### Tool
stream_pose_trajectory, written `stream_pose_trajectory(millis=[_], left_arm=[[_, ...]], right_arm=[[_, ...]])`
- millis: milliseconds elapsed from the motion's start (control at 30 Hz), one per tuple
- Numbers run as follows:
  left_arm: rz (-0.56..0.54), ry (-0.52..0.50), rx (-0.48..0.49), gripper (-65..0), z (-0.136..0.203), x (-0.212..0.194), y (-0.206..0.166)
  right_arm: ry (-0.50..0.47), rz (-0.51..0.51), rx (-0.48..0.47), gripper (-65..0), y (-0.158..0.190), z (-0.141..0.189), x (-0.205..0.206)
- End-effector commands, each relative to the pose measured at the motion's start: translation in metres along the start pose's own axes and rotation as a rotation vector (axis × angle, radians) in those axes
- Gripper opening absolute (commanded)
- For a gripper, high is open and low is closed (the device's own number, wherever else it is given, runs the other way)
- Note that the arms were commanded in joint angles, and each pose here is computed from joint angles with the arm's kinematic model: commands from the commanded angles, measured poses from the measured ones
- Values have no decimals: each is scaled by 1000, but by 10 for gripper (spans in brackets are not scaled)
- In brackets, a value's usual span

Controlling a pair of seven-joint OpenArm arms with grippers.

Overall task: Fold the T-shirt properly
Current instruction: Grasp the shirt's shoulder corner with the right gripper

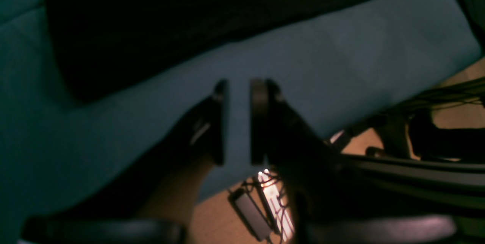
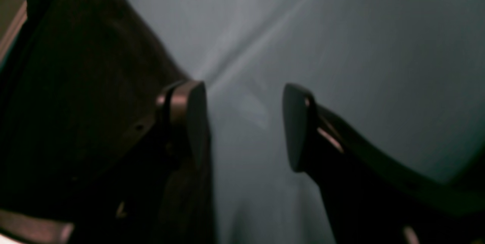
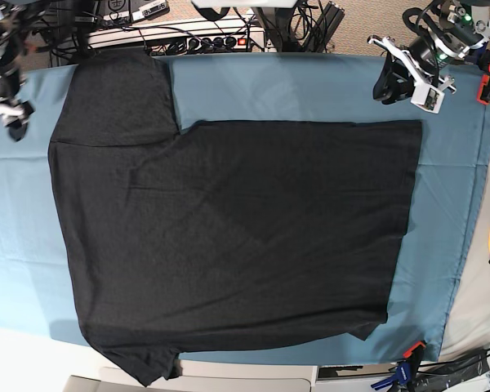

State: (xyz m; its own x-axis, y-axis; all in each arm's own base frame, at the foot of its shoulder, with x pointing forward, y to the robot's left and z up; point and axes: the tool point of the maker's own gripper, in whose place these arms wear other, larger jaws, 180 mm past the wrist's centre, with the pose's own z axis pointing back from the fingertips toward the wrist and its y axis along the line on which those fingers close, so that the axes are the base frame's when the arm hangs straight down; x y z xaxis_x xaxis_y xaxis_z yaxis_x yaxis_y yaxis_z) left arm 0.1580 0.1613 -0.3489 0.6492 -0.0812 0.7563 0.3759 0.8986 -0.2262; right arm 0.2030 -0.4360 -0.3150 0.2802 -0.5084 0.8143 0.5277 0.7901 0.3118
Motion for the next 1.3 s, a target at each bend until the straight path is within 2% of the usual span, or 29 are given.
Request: stream_pose_trajectory(millis=[0,100,567,667,900,1100,1267], left_arm=[[-11,-32,-9,-539,3,9,-2],[-9,-32,-7,-539,2,9,-2],[12,-37,5,-539,0,5,-6],[0,-29,12,-539,0,3,-5],[-13,-20,20,-539,0,2,-3],[-12,-20,20,-539,0,2,-3],[-12,-20,20,-539,0,2,-3]], right_arm=[[-49,43,13,-328,3,1,21],[-56,64,2,-328,1,1,24],[-39,-46,14,-328,5,4,-5],[-31,-81,15,-328,6,5,-16],[-2,-232,49,-328,16,9,-45],[78,-294,82,-328,35,9,-81],[224,-258,168,-328,74,8,-128]])
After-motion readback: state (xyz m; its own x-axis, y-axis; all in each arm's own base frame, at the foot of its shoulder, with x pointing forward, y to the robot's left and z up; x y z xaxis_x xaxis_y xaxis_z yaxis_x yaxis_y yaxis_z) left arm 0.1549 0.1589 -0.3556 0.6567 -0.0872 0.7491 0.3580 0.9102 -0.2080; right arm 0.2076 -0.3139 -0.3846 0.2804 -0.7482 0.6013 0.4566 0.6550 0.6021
